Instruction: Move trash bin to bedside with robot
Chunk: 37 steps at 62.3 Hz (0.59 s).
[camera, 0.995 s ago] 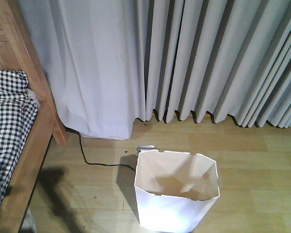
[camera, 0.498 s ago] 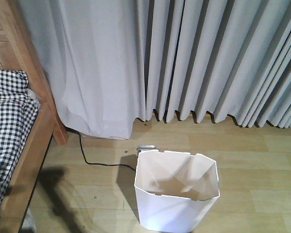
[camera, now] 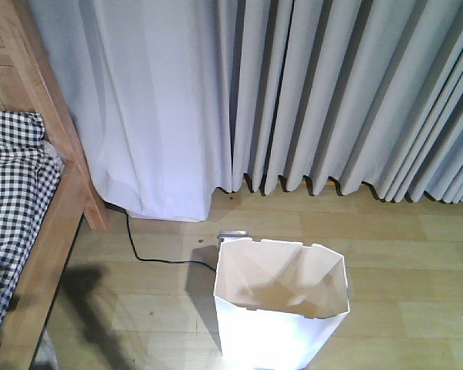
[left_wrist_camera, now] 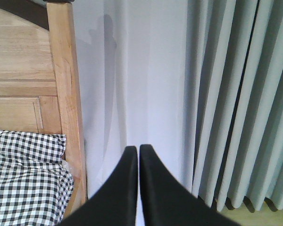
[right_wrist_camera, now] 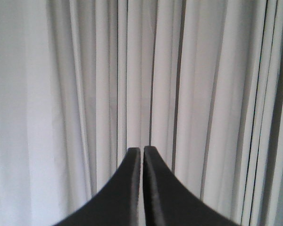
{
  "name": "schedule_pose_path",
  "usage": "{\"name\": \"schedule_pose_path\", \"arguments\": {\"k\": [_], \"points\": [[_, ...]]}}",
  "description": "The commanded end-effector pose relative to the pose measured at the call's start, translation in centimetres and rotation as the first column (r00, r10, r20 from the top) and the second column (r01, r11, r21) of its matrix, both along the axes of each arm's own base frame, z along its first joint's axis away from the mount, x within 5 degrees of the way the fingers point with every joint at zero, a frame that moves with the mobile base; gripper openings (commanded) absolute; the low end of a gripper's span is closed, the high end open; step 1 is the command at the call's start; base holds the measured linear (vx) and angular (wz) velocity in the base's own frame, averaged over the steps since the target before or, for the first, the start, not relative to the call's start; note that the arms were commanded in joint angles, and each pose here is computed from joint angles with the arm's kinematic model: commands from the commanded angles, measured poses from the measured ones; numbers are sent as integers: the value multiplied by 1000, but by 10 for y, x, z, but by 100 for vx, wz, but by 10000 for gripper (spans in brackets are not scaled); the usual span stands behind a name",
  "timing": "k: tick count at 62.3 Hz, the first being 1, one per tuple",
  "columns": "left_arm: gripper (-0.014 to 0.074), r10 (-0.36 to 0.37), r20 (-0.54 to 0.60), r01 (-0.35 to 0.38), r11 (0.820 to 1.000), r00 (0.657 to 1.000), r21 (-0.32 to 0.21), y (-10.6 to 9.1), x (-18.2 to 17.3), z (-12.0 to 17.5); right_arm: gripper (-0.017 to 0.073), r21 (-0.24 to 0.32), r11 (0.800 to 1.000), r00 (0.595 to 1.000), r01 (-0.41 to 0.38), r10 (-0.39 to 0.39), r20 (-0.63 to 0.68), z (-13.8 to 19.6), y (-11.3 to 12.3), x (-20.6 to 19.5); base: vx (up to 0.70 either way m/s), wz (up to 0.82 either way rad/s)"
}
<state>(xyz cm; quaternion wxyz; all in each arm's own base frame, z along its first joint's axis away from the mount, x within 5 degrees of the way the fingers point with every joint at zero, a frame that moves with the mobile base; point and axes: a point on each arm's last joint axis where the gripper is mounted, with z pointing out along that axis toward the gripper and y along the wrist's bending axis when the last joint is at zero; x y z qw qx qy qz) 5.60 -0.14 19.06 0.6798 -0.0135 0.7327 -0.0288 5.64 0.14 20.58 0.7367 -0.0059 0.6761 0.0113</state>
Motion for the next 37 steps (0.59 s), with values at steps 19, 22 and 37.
{"name": "schedule_pose_path", "arguments": {"k": [19, 22, 37], "points": [[-6, -4, 60, 5, 1000, 998, -14, 0, 1, -2, -10, -16, 1000, 998, -8, 9, 62, 1, 1, -1, 0, 0], [-6, -4, 60, 5, 1000, 998, -14, 0, 1, -2, -10, -16, 1000, 998, -8, 9, 63, 1, 1, -1, 0, 0], [-6, -4, 60, 5, 1000, 998, -14, 0, 1, -2, -10, -16, 1000, 998, -8, 9, 63, 1, 1, -1, 0, 0]]}}
